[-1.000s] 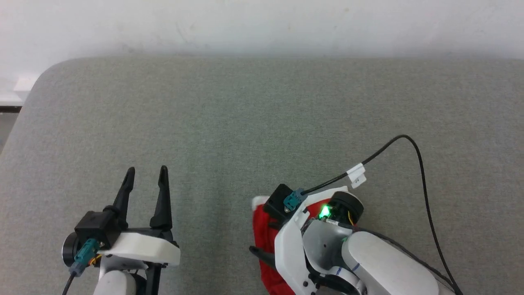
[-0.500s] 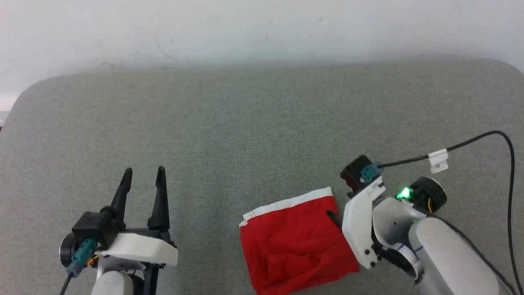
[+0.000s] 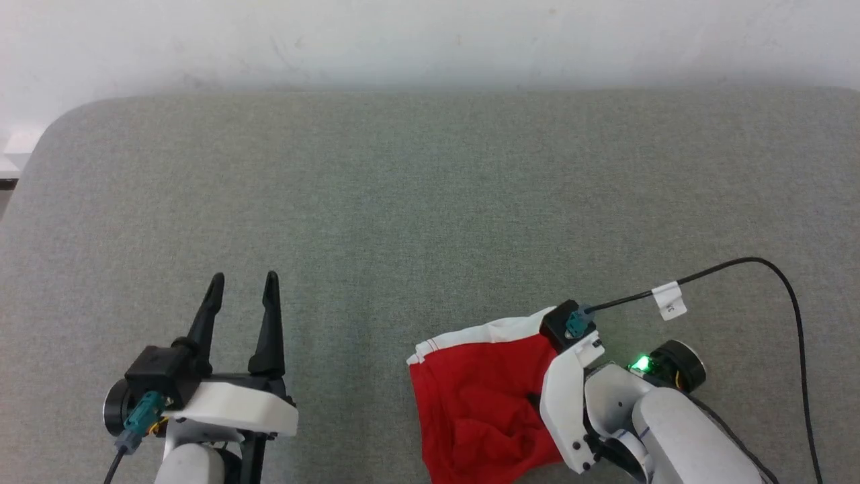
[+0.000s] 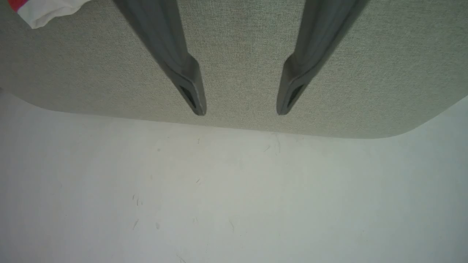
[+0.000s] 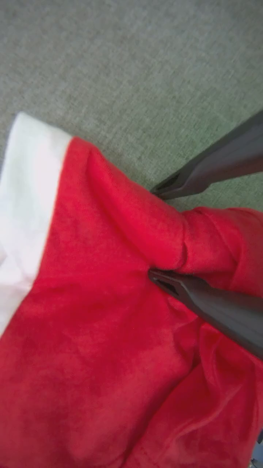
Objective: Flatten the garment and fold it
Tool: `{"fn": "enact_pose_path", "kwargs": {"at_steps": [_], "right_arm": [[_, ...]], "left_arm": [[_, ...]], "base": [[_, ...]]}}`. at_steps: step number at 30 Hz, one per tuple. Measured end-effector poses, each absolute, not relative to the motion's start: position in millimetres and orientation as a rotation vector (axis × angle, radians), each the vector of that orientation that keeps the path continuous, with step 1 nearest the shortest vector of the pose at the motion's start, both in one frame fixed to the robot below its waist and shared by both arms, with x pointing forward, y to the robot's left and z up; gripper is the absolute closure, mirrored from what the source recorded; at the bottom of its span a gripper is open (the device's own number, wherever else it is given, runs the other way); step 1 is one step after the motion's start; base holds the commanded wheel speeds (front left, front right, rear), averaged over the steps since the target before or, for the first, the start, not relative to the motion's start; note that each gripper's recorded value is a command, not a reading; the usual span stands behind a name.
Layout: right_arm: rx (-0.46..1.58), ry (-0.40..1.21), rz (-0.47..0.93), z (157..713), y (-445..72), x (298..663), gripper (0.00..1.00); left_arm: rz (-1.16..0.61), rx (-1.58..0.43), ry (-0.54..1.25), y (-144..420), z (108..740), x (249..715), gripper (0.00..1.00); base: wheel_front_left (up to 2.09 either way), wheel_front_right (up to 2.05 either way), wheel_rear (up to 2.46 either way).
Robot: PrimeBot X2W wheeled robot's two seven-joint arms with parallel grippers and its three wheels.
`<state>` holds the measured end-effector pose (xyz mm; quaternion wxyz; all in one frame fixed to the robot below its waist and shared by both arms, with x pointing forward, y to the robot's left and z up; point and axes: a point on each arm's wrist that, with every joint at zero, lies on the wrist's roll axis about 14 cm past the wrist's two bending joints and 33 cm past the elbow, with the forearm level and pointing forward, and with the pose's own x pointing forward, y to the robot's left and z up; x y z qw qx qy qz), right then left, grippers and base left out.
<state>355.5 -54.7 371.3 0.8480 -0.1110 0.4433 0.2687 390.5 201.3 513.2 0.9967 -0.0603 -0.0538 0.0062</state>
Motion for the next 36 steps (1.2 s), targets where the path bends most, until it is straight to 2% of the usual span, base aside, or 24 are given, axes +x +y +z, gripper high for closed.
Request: {"fn": "enact_pose_path", "kwargs": {"at_steps": [1, 2, 3, 10, 15, 20, 25, 36], "right_arm": [[-0.234, 0.938, 0.566, 370, -54, 357, 0.53], [-0.232, 0.941, 0.567, 370, -54, 358, 0.82], [-0.231, 0.936, 0.572, 371, -53, 358, 1.00], [-0.210, 0.908, 0.578, 378, -58, 362, 1.00], [-0.259, 0.899, 0.515, 387, -99, 370, 1.00], [-0.270, 0.848, 0.387, 411, -157, 392, 1.00], [-0.244, 0.816, 0.200, 426, -232, 410, 1.00], [-0.236, 0.867, -0.116, 412, -360, 426, 1.00]], "left_arm": [[0.014, -0.120, -0.106, 202, 513, 390, 0.00], [0.015, -0.121, -0.106, 202, 512, 391, 0.00], [0.015, -0.121, -0.105, 202, 512, 391, 0.00], [0.008, -0.124, -0.122, 198, 517, 398, 0.00], [-0.011, -0.134, -0.154, 186, 526, 412, 0.00], [-0.082, -0.153, -0.170, 154, 529, 433, 0.00], [-0.194, -0.165, -0.171, 111, 525, 460, 0.00], [-0.340, -0.158, -0.072, 59, 476, 505, 0.00]], "base": [[0.00, 0.00, 0.00], [0.00, 0.00, 0.00], [0.00, 0.00, 0.00], [0.00, 0.00, 0.00], [0.00, 0.00, 0.00], [0.00, 0.00, 0.00], [0.00, 0.00, 0.00], [0.00, 0.00, 0.00]]}}
